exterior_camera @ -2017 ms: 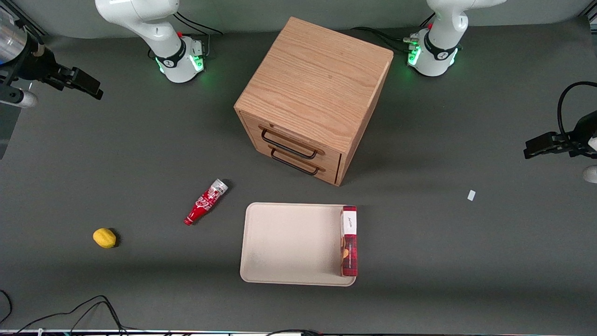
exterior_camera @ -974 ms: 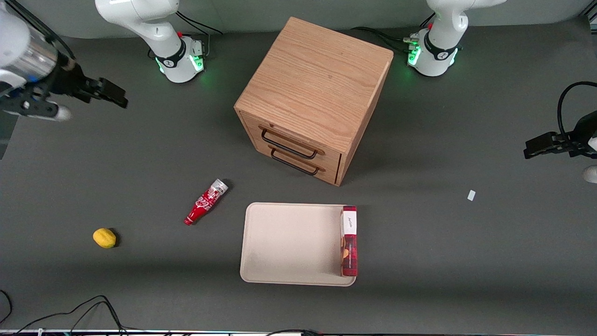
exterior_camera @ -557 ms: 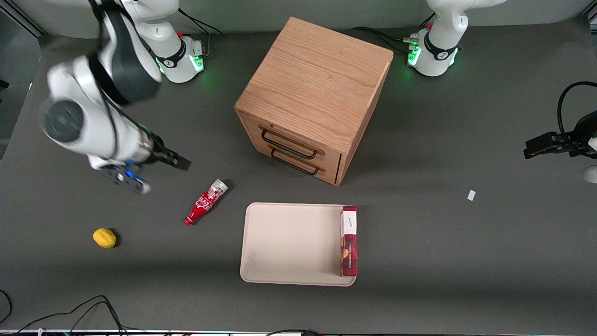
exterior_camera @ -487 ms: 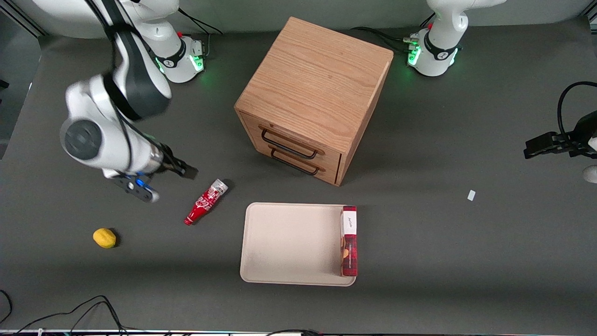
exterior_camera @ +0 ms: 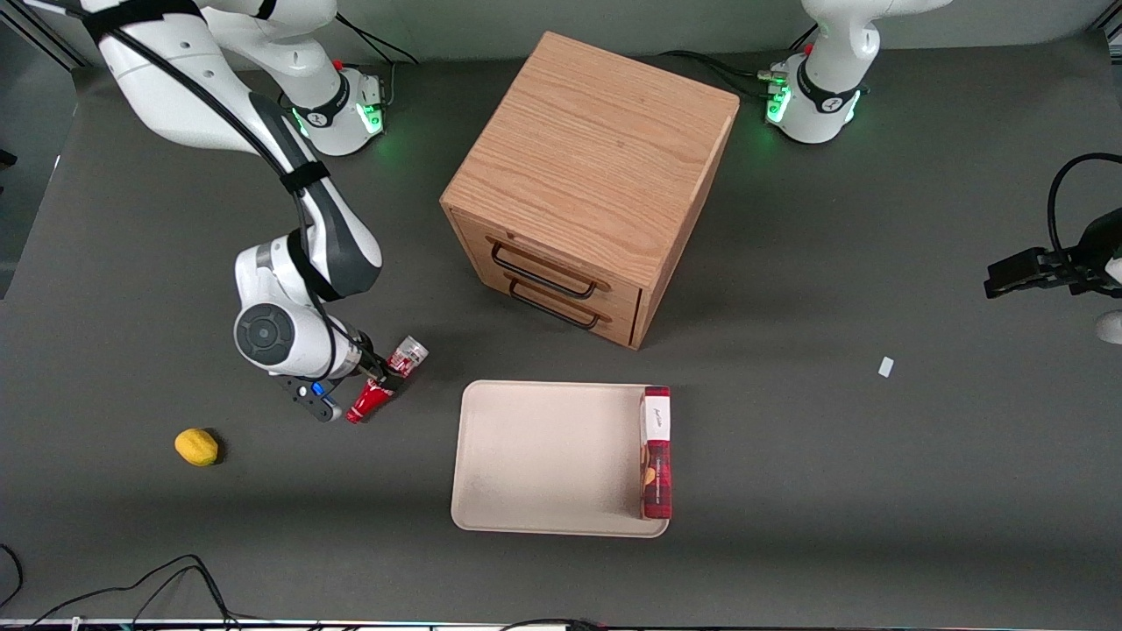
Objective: Place coke bottle on tray
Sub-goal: 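Close the right gripper around the bottle's body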
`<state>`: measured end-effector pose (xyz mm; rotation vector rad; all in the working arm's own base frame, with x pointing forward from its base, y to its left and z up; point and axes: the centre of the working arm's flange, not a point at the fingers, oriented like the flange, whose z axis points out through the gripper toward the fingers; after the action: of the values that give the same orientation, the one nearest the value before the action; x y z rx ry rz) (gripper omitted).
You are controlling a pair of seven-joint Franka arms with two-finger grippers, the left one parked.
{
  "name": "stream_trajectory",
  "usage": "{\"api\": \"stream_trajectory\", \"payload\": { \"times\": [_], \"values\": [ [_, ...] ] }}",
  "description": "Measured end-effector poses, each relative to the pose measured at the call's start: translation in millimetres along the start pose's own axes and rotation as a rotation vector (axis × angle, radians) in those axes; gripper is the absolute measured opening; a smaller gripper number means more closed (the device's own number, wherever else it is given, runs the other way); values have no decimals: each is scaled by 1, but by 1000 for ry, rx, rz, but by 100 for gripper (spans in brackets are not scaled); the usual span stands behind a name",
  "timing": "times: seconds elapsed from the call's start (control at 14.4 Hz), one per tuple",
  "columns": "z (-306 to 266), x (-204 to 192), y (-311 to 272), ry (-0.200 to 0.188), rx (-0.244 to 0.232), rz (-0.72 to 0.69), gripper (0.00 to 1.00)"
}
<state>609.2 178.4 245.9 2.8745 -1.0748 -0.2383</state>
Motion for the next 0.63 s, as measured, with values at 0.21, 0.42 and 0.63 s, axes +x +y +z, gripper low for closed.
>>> {"api": "stream_trajectory", "payload": {
  "times": [0.21,0.42,0.63],
  "values": [
    [22,2,-2,16,33,2,100],
    [45,0,0,30,61,10,100],
    [58,0,2,36,65,10,96]
  ]
}}
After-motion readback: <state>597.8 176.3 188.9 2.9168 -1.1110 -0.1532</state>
